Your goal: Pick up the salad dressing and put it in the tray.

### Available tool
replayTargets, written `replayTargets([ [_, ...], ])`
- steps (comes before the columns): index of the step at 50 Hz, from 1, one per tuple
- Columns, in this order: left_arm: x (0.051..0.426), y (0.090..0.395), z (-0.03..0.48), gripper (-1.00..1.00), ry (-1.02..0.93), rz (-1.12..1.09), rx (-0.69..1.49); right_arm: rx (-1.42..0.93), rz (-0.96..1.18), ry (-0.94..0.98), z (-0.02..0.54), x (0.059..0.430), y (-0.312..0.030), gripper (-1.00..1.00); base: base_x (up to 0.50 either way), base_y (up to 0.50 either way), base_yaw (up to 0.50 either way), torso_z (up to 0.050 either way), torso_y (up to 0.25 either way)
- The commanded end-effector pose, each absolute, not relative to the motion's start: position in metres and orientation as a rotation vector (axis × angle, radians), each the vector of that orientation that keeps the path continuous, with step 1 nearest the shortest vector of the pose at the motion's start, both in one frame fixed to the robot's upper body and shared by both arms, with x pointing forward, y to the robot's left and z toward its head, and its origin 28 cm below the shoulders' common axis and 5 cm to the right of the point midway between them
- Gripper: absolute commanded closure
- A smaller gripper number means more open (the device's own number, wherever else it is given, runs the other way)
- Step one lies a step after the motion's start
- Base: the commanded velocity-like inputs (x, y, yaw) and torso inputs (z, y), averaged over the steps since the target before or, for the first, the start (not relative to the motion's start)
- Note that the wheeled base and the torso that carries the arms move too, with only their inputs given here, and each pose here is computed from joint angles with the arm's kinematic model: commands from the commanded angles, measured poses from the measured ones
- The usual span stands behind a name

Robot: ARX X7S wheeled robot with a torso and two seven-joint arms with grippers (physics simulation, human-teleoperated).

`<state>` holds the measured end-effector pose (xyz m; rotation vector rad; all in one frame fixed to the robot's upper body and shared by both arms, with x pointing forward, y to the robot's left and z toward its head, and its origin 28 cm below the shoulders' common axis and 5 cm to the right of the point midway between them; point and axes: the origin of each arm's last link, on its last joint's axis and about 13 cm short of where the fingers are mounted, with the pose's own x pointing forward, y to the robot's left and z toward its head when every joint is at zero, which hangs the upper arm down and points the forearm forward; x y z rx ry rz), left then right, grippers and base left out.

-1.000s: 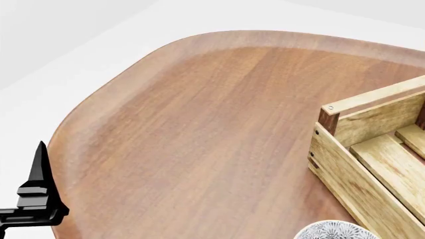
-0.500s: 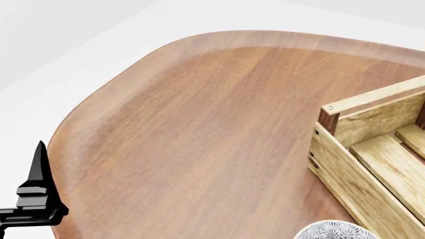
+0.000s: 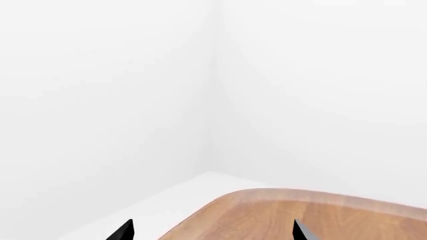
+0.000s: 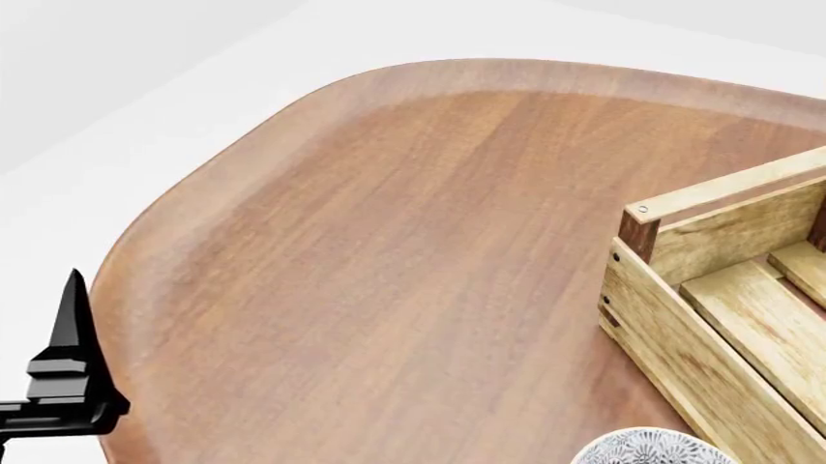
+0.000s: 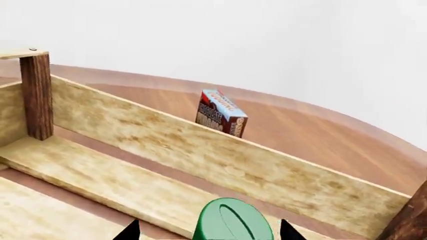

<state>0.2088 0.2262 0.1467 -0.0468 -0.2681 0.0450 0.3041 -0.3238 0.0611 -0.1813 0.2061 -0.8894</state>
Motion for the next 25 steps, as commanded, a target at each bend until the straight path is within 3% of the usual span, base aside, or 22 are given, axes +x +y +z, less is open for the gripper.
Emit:
replayTargets([
  [1, 0.208, 0.227, 0.149, -1.00, -0.275, 0.049, -0.048, -0.256, -0.831, 0.005, 0.114, 0.291, -0.308, -1.00, 0.00, 0.00, 0.00, 0.000, 0.000],
  [25, 0.206, 0.230, 0.153, -1.00, -0.301, 0.068, -0.081, -0.363, -0.577, -0.397, 0.203, 0.236, -0.241, -1.00, 0.00, 0.00, 0.00, 0.000, 0.000],
])
